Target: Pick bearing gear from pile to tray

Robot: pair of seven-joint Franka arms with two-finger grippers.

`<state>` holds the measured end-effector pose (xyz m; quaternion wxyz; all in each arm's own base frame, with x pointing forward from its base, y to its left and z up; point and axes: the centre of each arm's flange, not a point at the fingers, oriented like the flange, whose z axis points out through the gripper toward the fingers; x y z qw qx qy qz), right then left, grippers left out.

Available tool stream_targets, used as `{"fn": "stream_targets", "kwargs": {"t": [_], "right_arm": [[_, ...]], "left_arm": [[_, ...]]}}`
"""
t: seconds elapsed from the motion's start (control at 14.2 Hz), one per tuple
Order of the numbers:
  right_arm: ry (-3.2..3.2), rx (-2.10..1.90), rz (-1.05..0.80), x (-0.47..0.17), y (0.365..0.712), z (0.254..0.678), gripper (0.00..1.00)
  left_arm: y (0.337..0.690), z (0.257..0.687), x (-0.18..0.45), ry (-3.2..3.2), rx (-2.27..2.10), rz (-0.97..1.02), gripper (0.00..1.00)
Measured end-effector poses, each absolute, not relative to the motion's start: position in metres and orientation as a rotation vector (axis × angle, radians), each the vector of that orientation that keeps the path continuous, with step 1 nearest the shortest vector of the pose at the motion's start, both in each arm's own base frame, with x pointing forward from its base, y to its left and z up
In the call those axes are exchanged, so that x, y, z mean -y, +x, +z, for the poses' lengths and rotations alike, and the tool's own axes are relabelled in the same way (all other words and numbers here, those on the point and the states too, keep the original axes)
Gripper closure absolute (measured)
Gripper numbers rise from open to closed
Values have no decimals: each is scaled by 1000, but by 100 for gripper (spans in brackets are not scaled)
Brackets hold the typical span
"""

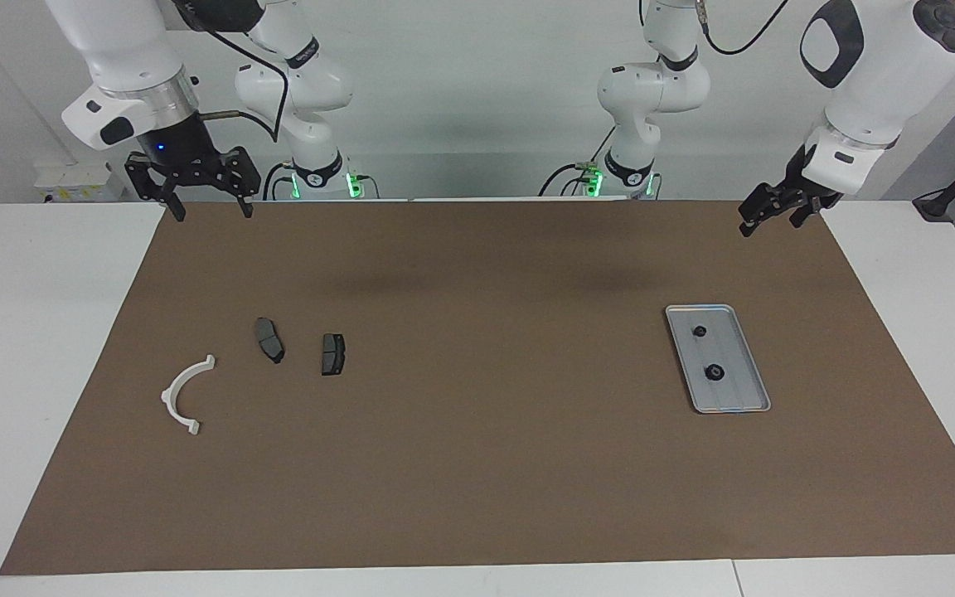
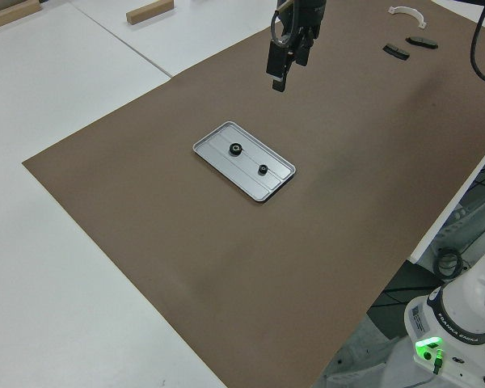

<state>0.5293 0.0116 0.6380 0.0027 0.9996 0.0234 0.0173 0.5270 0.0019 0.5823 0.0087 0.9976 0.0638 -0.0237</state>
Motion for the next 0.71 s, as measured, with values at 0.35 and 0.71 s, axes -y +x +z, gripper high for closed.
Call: {"fn": "stream_targets", "kwargs": {"t": [0.35, 0.71], "right_arm": [[3135, -73, 54, -12, 529, 638, 0], [3135, -73, 54, -12, 529, 638, 0]], "left_arm": [[542, 576, 0, 3119, -194, -49, 0], [545, 583, 0, 3119, -195, -33, 0]]}}
